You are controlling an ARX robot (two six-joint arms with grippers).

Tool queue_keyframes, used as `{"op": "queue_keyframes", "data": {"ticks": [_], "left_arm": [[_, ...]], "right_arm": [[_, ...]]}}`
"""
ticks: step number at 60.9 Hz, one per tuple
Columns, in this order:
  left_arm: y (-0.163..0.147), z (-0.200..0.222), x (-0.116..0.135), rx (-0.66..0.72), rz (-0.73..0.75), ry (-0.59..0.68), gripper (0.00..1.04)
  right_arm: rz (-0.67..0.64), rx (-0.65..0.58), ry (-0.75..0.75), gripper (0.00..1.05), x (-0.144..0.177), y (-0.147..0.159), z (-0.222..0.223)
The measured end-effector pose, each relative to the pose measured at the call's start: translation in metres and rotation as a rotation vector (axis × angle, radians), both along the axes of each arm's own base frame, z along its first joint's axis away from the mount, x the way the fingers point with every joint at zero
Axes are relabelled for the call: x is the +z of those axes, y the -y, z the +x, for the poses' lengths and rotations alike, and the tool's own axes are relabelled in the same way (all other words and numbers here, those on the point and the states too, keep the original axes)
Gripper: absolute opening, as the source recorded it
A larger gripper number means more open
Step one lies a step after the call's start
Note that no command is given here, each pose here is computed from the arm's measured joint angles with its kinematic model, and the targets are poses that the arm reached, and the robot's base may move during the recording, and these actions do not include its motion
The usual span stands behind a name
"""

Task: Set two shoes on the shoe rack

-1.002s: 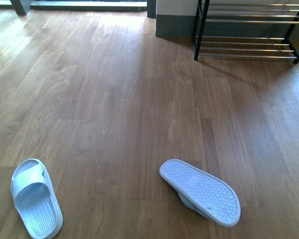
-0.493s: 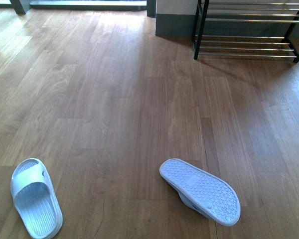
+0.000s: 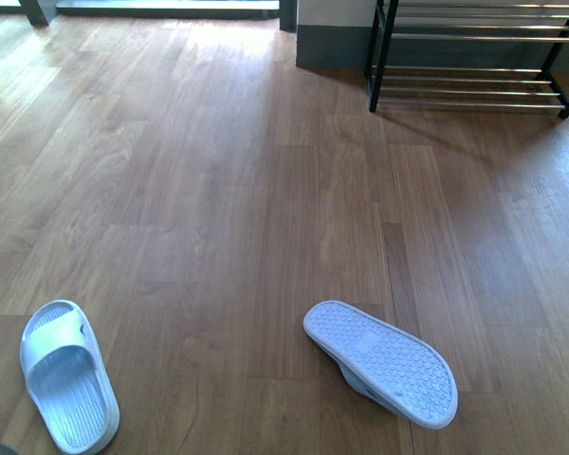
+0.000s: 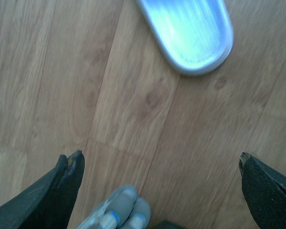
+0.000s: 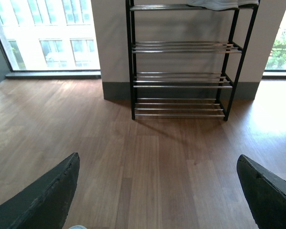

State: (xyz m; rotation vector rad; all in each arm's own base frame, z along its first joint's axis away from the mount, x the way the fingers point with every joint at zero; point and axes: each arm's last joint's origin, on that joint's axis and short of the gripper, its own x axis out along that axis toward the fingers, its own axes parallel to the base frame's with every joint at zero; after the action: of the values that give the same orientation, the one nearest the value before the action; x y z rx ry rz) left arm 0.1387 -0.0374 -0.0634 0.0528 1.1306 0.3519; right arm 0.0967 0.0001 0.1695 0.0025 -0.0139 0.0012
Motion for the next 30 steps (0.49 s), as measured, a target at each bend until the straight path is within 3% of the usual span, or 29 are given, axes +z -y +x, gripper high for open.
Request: {"op": "queue_keyframes", "data": {"ticks": [30], "left_arm": [[-0.017,-0.003,-0.008,0.078,0.221,0.01,0.95]], "right_arm": [[0.0,-0.001,0.0,0.96,0.0,0.0,0.0]]}}
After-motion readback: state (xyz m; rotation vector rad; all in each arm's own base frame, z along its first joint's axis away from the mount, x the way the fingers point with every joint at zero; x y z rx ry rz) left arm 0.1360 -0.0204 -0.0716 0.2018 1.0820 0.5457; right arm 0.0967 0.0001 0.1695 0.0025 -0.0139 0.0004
